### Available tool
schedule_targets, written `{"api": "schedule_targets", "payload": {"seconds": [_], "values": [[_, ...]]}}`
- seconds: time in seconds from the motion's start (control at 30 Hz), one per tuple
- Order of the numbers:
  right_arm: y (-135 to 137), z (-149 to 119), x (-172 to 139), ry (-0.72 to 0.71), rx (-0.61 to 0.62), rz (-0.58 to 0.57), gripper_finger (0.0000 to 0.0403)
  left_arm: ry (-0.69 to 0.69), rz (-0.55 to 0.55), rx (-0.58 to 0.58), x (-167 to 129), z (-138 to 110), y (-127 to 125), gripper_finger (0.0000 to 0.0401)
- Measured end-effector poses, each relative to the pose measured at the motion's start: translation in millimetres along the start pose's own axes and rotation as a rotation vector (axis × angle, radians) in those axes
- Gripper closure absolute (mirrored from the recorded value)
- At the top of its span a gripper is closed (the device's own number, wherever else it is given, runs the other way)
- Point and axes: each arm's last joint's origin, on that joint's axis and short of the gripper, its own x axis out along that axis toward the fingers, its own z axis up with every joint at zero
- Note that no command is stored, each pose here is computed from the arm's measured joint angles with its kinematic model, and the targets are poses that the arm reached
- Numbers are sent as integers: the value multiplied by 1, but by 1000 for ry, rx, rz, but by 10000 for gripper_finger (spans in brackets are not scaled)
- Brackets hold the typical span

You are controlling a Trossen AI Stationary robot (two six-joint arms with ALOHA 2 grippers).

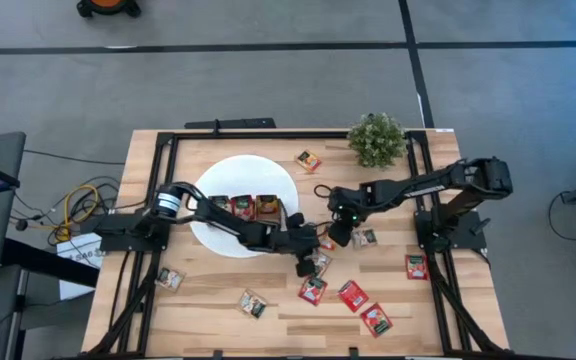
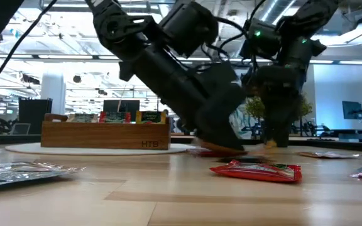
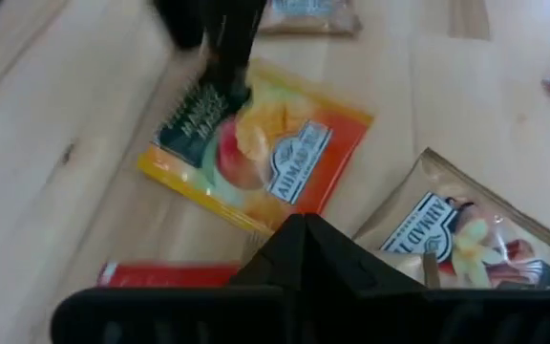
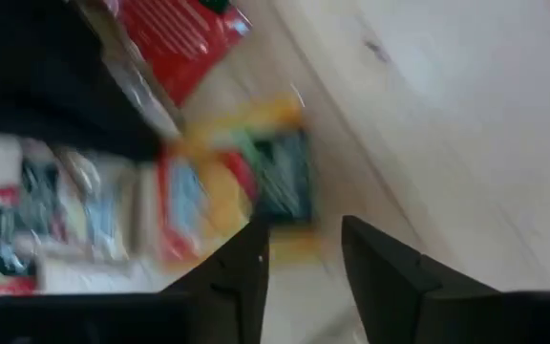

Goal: Pick & Place Tea
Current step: Put the yellow tea bag into the right section of the wooden organizer

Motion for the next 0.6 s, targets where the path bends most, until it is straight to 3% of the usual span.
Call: {"api": "schedule_targets", "payload": {"seconds": [0.1, 0.37, 0.5, 0.6], "values": [[-6, -2, 13, 73, 15, 12, 258, 7, -7, -1, 2, 1, 0, 401], [-5, 6, 25, 81, -13, 149, 231, 30, 8, -44, 7, -1, 12, 401], [-3, 6, 20, 64, -23, 168, 255, 32, 24, -46, 9, -4, 13, 401], [-1, 4, 19, 75, -58, 192, 302, 29, 54, -43, 9, -4, 13, 401]]}}
